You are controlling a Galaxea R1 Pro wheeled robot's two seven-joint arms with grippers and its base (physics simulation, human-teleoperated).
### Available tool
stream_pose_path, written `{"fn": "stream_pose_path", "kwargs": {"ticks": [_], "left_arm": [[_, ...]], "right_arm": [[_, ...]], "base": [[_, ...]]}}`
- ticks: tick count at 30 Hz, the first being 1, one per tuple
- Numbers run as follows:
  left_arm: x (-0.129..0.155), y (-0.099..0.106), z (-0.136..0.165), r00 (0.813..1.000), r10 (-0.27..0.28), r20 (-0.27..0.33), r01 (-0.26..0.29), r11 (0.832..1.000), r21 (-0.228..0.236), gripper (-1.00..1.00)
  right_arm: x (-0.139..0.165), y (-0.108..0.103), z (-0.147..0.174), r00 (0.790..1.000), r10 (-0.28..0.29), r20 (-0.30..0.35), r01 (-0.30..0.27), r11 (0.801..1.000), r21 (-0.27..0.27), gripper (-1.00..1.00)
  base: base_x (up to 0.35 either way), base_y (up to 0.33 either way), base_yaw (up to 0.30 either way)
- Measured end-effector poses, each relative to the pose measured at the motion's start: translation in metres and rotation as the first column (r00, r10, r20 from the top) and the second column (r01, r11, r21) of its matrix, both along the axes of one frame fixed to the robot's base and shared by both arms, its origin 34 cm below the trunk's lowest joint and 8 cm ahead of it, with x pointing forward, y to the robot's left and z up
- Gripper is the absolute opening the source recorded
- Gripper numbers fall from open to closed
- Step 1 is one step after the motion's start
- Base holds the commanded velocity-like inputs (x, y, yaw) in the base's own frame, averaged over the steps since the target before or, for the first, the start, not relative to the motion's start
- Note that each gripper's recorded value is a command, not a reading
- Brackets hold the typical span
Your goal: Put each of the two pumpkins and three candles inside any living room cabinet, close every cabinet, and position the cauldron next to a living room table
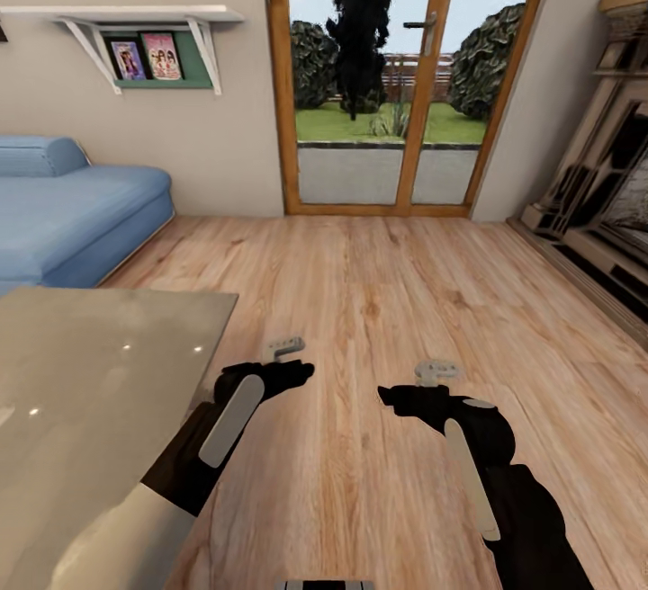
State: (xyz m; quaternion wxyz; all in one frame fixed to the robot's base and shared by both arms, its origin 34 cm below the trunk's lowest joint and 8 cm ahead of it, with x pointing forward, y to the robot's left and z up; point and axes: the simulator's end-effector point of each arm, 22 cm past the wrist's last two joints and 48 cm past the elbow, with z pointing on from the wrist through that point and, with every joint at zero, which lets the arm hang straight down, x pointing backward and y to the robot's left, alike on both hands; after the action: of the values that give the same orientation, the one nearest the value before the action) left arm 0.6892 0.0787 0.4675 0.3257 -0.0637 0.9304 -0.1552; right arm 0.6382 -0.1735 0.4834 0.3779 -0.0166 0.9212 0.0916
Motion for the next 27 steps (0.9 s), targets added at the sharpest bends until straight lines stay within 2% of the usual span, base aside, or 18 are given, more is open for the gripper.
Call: {"fn": "stream_pose_path", "kwargs": {"ticks": [8,12,20,27], "left_arm": [[-0.002,0.000,-0.002,1.000,-0.001,-0.003,0.001,1.000,0.002,1.00],[-0.004,0.001,-0.005,1.000,0.001,-0.007,-0.001,1.000,0.005,1.00],[-0.015,0.003,-0.018,0.999,0.008,-0.031,-0.008,1.000,0.010,1.00],[-0.025,0.007,-0.029,0.998,0.026,-0.054,-0.025,1.000,0.020,1.00]], "right_arm": [[0.000,0.000,0.000,1.000,0.000,0.000,0.000,1.000,0.000,1.00],[-0.001,0.000,-0.001,1.000,0.001,-0.002,-0.001,1.000,0.000,1.00],[-0.001,-0.001,-0.001,1.000,-0.001,-0.002,0.001,1.000,0.001,1.00],[0.002,-0.001,0.001,1.000,-0.002,0.003,0.002,1.000,0.002,1.00]], "base": [[0.311,-0.093,-0.245],[0.224,0.144,-0.036],[0.057,0.023,-0.004],[0.288,0.001,0.000]]}}
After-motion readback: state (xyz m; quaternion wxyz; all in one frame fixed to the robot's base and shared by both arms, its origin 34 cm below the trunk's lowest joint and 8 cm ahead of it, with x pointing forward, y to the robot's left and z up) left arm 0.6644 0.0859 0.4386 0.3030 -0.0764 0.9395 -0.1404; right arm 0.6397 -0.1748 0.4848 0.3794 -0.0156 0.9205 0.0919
